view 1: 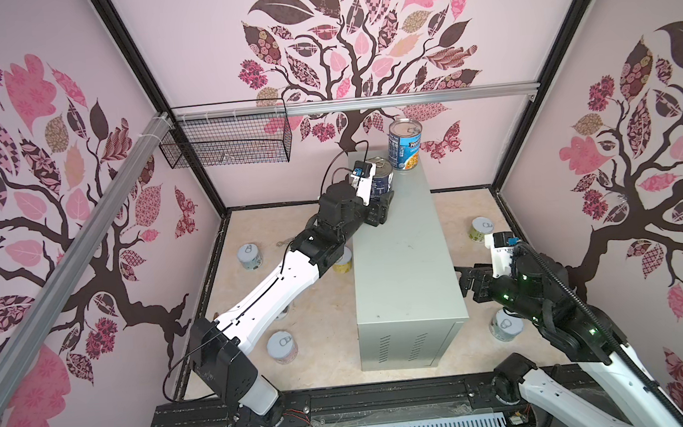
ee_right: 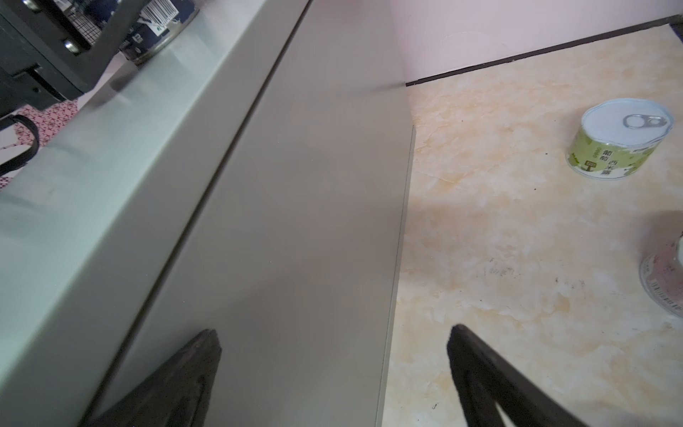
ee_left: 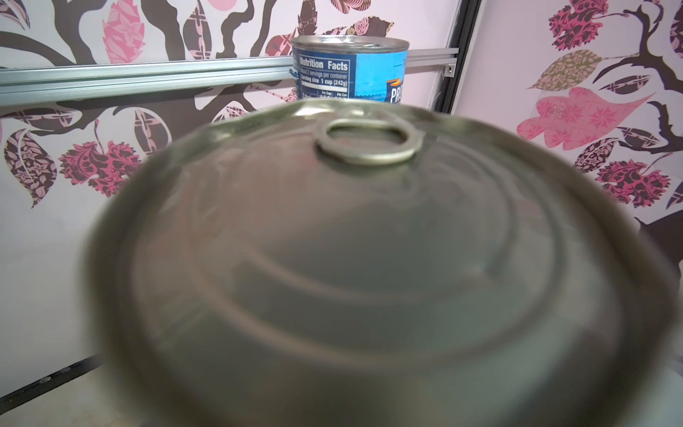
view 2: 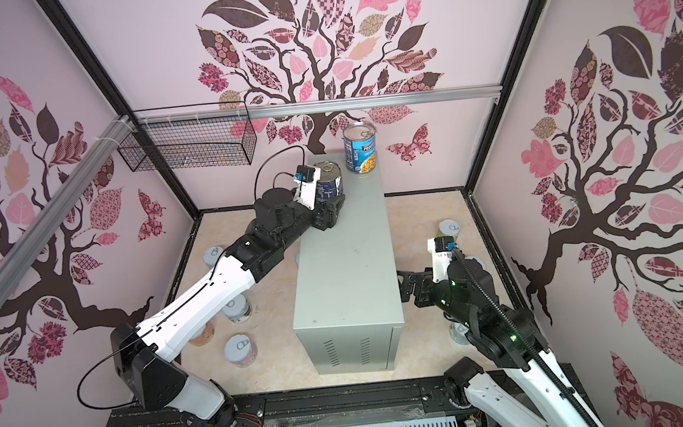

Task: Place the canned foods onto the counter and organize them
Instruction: 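Move the dark can with the left gripper beside the Progresso can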

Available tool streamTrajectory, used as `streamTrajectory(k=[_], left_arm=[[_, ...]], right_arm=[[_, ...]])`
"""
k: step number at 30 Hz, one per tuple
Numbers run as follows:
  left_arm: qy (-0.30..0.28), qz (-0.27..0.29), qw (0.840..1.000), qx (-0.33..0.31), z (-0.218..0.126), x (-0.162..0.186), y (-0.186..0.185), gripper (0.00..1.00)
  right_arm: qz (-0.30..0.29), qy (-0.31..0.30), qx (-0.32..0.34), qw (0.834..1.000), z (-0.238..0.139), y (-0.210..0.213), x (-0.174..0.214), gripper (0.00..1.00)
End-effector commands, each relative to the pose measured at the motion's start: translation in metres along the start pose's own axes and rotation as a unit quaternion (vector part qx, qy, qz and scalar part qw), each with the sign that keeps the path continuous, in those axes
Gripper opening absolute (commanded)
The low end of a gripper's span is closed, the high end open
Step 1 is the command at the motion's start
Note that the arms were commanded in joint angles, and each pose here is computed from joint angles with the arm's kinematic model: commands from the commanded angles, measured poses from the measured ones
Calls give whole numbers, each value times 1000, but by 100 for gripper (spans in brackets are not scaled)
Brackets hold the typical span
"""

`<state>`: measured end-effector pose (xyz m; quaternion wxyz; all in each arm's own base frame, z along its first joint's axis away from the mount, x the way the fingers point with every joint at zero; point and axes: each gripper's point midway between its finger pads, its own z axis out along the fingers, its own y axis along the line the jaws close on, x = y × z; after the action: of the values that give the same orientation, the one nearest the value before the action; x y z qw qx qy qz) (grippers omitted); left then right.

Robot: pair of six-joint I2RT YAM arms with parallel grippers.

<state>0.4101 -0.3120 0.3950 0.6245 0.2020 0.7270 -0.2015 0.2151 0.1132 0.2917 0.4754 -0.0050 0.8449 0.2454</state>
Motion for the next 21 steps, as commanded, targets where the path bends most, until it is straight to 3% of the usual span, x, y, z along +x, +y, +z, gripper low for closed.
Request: streamTrajectory(k=[1,4,13,21], left_arm=[[-35,-22,999,-6,5,-30,19,66],[-36,-33,999,4,15,-34,28,65],[-21,7,1000,19,48,-39,27,62],[-24,15,1000,-7,69,-46,38,60]], right_arm=[[-14,-1,-66,998,6,28,-6,100],[-17,0,-66,998,10,28,-7,100],[-34,4,-58,998,17,29,-11,100],[-48,2,-49,998,18,27,-14,100]])
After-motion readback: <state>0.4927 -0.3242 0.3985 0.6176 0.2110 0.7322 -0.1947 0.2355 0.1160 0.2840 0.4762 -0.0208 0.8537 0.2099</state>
